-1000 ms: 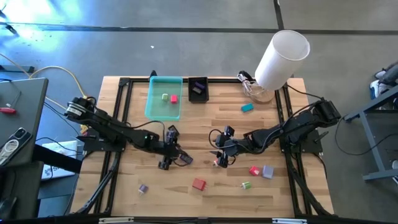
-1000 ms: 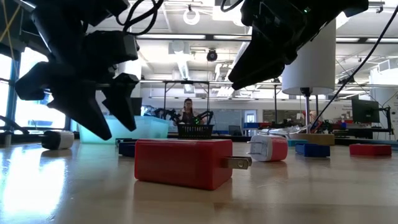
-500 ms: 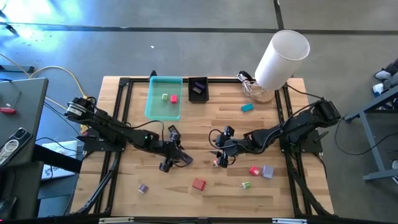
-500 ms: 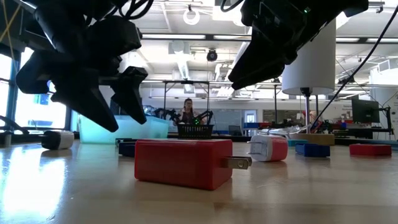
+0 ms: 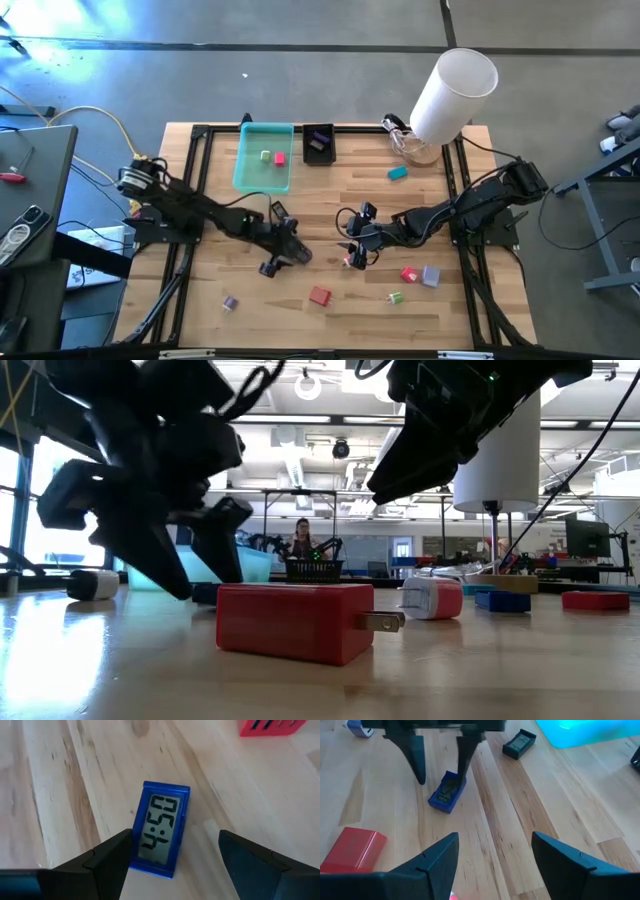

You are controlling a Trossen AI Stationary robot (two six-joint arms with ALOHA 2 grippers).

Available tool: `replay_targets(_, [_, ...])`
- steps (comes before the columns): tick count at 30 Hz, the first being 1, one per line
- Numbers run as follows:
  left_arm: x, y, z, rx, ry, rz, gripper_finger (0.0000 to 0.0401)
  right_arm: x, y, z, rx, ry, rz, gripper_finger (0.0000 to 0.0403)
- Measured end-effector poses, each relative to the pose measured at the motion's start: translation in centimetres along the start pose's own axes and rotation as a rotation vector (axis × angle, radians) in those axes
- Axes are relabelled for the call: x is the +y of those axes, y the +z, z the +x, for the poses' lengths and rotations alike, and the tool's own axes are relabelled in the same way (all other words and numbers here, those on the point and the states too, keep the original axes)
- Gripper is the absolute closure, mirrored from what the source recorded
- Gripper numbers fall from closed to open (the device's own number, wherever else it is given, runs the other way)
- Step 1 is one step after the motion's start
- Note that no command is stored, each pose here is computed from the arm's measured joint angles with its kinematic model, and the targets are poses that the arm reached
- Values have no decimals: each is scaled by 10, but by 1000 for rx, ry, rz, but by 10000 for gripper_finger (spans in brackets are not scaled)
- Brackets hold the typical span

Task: Pick & Place Office items
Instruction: Put the left blue timer into the black bin

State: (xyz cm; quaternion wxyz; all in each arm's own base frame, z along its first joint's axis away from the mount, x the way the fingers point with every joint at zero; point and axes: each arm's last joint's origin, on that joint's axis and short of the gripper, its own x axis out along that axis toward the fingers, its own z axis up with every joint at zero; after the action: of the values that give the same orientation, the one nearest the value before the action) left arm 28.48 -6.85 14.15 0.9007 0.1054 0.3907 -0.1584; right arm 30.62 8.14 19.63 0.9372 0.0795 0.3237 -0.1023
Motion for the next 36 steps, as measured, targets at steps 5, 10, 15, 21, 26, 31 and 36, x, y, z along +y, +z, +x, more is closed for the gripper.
replay_targets(5, [10, -5, 3, 11, -30, 0, 116, 0, 0, 0, 0, 0, 0, 163])
replay_targets(10, [10, -3, 3, -3, -34, 28, 127, 0, 0, 0, 0, 0, 0, 163])
replay_targets(15, [10, -3, 3, -5, -31, 26, 133, 0, 0, 0, -1, -2, 0, 163])
replay_targets(21, [12, -3, 2, -6, -20, -42, 133, 0, 0, 0, -1, -2, 4, 163])
replay_targets(26, [11, -2, 3, -7, 36, -113, 133, 0, 0, 0, -1, -2, 5, 163])
replay_targets(31, [13, 1, 2, -36, 70, -198, 133, 0, 0, 0, -1, -2, 6, 163])
replay_targets(36, [14, 1, 2, -42, 97, -274, 133, 0, 0, 0, -1, -2, 7, 163])
